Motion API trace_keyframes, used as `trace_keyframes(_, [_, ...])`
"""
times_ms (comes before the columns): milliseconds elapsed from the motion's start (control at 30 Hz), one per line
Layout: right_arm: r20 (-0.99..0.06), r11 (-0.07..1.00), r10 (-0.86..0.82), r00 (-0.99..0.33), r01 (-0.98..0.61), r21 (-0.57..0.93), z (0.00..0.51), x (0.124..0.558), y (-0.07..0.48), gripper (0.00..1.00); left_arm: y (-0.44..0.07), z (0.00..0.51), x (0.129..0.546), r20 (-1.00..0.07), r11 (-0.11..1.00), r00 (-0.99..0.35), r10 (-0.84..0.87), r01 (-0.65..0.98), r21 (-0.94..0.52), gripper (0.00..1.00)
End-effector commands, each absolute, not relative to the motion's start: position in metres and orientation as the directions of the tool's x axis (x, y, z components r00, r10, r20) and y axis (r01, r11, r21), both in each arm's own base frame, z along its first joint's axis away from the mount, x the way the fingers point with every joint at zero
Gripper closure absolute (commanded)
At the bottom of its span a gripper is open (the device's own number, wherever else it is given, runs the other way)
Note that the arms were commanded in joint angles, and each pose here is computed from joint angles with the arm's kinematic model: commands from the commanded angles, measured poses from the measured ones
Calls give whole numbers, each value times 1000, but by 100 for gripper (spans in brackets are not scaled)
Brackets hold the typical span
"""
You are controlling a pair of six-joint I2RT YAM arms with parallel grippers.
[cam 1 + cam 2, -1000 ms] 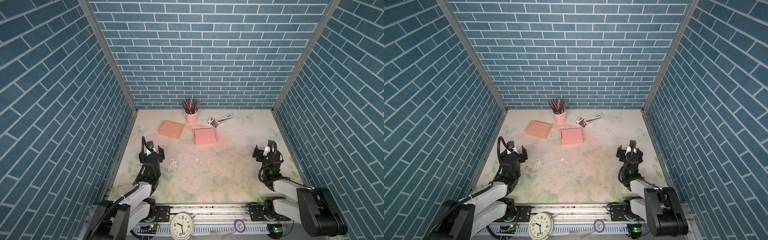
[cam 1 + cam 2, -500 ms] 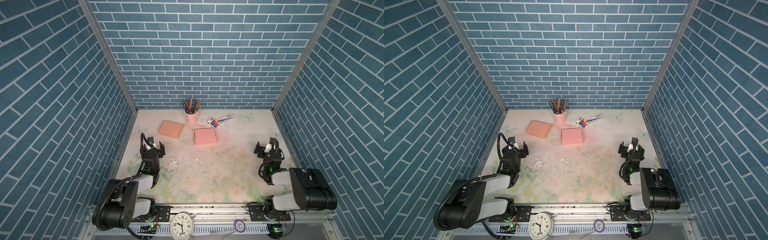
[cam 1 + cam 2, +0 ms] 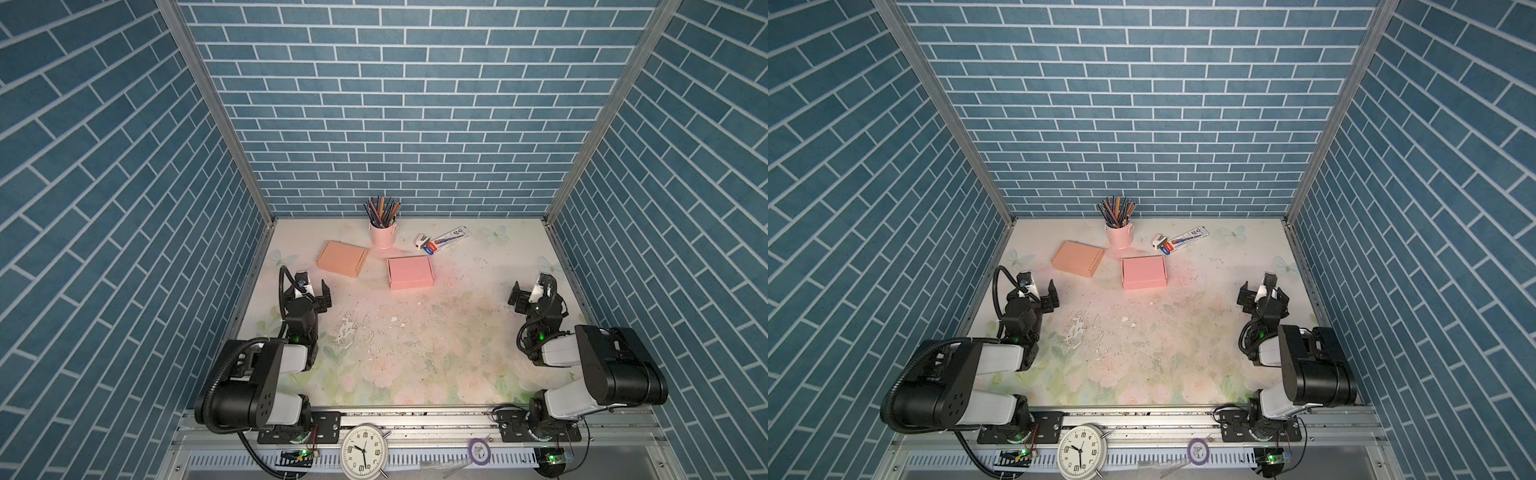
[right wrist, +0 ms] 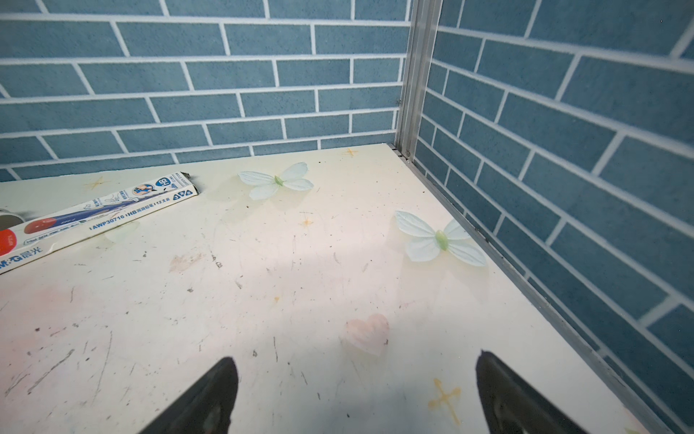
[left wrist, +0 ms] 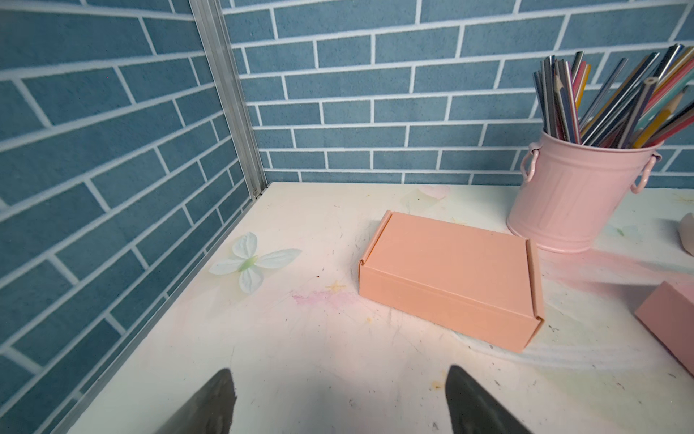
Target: Fold the paper box
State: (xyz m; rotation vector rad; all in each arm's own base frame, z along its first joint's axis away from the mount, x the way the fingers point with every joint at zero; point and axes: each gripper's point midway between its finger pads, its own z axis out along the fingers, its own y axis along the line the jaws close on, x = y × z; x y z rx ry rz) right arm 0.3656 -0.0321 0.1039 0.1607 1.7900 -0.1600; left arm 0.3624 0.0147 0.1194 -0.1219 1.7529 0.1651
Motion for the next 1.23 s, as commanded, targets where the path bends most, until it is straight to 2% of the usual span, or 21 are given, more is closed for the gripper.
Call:
trace_keyframes(0, [-984, 980, 29, -177, 199, -7, 116, 373, -33, 2, 14, 128, 371, -993, 986, -122, 3, -168, 24, 12])
trace_keyframes(67, [-984, 980, 29, -175, 199, -7, 117, 373, -33, 2, 14, 122, 378, -985, 985, -175, 5, -167, 35, 12])
trace_keyframes(100, [-984, 980, 29, -175, 200, -7, 117, 373, -33, 2, 14, 125, 377, -989, 985, -147, 4, -168, 29, 12])
trace_keyframes(1200, [-984, 980, 29, -174, 199, -6, 117, 373, -33, 2, 12, 123, 377, -986, 987, -164, 10, -158, 36, 12])
